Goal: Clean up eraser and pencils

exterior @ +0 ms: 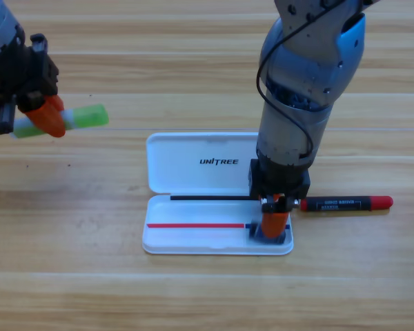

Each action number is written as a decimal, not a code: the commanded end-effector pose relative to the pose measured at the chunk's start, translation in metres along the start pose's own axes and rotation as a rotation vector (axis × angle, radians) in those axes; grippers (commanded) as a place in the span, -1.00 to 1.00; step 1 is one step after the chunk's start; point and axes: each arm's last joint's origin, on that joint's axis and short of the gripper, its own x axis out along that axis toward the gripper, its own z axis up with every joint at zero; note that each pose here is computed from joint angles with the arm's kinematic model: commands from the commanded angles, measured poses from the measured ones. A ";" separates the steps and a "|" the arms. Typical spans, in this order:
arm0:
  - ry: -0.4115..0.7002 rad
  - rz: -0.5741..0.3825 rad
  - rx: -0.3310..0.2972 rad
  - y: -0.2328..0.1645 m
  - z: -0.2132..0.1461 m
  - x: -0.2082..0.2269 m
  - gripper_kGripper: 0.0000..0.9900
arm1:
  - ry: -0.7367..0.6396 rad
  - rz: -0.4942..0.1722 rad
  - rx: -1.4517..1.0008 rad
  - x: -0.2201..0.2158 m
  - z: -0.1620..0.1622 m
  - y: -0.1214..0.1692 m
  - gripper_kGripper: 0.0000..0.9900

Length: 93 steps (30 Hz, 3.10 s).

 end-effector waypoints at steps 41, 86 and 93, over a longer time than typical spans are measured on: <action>0.062 -0.329 0.184 -0.058 0.150 0.143 -1.00 | 0.165 0.033 0.001 0.049 -0.101 -0.064 0.64; 0.129 -0.383 0.124 -0.054 0.136 0.167 1.00 | 0.122 -0.038 0.006 0.000 -0.116 -0.057 -1.00; 0.129 -0.372 0.118 -0.053 0.135 0.162 1.00 | 0.105 -0.053 0.004 -0.027 -0.122 -0.042 -1.00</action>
